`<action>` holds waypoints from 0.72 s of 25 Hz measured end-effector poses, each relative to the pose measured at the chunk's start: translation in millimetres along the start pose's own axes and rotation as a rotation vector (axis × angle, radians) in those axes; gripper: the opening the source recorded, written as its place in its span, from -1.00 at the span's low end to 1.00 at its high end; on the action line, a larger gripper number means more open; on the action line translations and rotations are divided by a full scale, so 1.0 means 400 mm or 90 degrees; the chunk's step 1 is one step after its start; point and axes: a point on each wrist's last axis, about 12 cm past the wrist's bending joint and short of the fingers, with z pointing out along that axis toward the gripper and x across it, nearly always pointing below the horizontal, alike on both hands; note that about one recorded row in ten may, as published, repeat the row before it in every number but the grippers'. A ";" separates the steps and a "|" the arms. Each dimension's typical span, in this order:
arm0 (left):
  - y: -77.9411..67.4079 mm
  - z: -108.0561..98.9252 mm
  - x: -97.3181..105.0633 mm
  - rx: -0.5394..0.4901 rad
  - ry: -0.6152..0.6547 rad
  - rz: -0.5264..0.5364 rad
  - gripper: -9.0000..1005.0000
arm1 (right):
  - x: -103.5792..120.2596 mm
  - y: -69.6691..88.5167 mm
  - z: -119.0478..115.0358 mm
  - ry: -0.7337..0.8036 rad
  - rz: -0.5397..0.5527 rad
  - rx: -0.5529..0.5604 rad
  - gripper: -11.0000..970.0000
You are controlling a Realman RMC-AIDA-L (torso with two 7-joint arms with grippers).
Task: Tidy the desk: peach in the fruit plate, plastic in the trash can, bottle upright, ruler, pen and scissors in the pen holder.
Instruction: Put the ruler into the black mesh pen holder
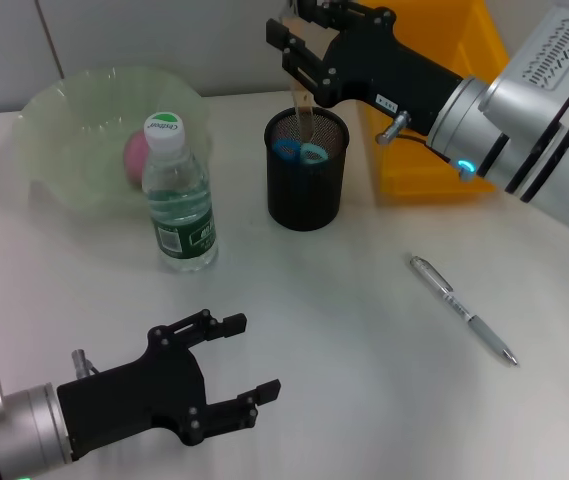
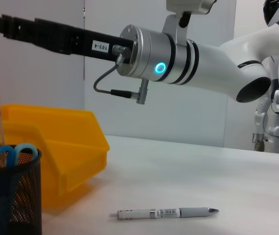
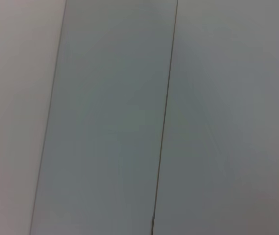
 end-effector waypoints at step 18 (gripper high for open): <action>0.000 -0.015 0.003 -0.019 -0.008 0.000 0.59 | -0.021 -0.019 -0.051 -0.052 0.058 0.018 0.52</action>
